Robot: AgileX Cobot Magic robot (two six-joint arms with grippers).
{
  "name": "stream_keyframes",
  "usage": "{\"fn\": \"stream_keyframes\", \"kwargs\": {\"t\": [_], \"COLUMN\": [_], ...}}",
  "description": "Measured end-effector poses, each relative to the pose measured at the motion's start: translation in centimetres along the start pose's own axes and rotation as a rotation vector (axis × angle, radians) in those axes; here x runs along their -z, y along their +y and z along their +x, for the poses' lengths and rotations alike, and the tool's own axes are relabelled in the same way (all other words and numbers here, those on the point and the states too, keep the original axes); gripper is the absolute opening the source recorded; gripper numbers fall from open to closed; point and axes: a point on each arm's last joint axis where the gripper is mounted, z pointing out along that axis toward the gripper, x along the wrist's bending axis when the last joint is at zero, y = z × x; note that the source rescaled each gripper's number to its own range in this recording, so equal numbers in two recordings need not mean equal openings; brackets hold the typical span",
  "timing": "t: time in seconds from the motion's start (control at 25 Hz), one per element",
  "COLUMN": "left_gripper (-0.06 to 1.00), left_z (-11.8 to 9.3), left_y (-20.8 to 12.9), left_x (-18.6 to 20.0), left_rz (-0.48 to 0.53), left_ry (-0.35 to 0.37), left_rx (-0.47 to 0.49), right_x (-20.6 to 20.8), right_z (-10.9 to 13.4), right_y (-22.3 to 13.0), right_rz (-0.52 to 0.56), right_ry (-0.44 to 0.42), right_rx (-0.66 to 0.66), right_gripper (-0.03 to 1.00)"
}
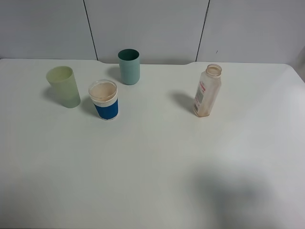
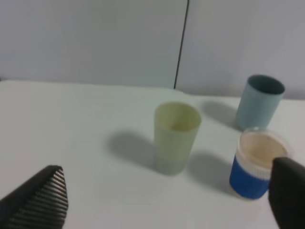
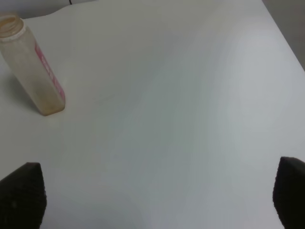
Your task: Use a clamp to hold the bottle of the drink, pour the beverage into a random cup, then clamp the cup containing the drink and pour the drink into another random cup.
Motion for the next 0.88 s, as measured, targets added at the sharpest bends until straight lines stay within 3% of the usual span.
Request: {"fn": "stream_keyframes", "kwargs": {"t": [0.24, 0.48, 0.72, 0.88], "left_gripper": [0.81, 0.69, 0.68, 0.67], "left_z": [0.2, 0.5, 0.7, 0.6], "left_y": [-0.5, -0.2, -1.4, -1.9], "left_x": [1.1, 2.7, 3.1, 2.9], "left_rz": [-0.011, 0.097, 0.244, 0.276], "left_ry": [0.004, 0.037, 0.059, 0.050], "left_rx": [0.009, 0.009, 0.010, 0.016], "right_x": [0.0, 0.0, 0.0, 0.0], "right_z": [0.0, 0.0, 0.0, 0.0], "right_y": [0.0, 0.0, 0.0, 0.0], "right_rz": [0.000, 0.000, 0.000, 0.000], "right_ry": [0.000, 0.000, 0.000, 0.000], "right_rx": [0.000, 0.000, 0.000, 0.000], "right_gripper": [1.00, 1.00, 1.00, 1.00]}}
